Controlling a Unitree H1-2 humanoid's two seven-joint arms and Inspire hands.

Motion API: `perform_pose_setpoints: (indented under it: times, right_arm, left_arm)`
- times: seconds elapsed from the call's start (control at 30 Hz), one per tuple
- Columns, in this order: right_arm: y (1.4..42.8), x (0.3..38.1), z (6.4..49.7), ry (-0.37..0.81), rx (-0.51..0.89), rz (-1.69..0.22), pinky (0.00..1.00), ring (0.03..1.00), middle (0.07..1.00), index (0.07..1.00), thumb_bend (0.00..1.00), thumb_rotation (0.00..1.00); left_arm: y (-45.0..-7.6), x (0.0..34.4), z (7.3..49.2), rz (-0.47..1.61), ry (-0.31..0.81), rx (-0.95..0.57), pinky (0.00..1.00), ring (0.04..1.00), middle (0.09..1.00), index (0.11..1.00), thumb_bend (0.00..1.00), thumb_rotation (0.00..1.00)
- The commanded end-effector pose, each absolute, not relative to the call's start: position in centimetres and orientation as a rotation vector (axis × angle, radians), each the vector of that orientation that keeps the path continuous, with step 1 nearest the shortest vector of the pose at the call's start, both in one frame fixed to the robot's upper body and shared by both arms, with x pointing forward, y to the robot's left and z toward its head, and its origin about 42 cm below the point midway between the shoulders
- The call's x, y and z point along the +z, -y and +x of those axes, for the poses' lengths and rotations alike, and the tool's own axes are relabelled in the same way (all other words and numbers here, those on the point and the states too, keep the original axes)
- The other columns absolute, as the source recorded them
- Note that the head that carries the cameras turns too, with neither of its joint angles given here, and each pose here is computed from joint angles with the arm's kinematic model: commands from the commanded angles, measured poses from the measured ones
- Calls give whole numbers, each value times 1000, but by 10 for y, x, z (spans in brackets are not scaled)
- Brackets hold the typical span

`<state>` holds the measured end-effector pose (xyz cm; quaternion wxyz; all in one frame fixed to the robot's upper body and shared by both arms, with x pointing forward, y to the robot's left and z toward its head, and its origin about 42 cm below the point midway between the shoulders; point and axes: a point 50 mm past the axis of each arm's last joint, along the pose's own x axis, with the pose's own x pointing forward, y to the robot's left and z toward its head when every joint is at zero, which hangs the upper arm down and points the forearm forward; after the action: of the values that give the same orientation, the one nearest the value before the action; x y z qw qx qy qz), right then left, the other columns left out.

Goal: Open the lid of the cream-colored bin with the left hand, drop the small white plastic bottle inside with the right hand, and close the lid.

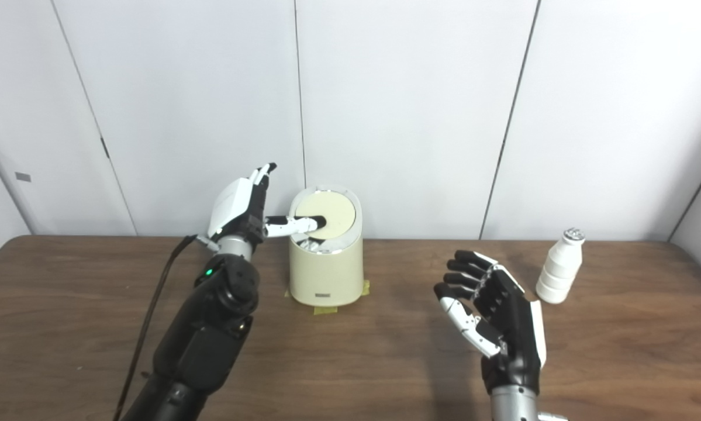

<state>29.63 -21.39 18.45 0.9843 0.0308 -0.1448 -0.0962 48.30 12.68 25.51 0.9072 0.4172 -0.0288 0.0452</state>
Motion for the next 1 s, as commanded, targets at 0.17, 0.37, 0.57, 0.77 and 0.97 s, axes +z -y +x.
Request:
perform_pose_setpoints:
  times: [0.17, 0.37, 0.57, 0.77, 0.97]
  right_arm:
    - [210, 206, 299, 389, -190, 83, 538, 612, 638, 629, 287, 87]
    - [209, 206, 299, 398, -189, 70, 529, 610, 642, 632, 268, 51]
    - [209, 207, 299, 399, -193, 70, 518, 601, 636, 630, 269, 31]
    - [209, 208, 300, 389, -195, 72, 520, 603, 637, 628, 273, 77]
    - [208, 208, 300, 398, -195, 71, 517, 603, 636, 626, 276, 56]
  left_arm:
    - [-116, 294, 497, 864, 167, 166, 1000, 1000, 1000, 987, 967, 455]
    - [-115, 290, 499, 868, 152, 168, 1000, 1000, 1000, 984, 952, 450]
    - [-117, 290, 500, 933, 167, 177, 1000, 1000, 1000, 979, 964, 358]
    - [-120, 287, 497, 1231, 290, 207, 1000, 1000, 1000, 984, 1000, 284]
    - [-122, 281, 498, 1398, 337, 228, 1000, 1000, 1000, 1000, 1000, 288]
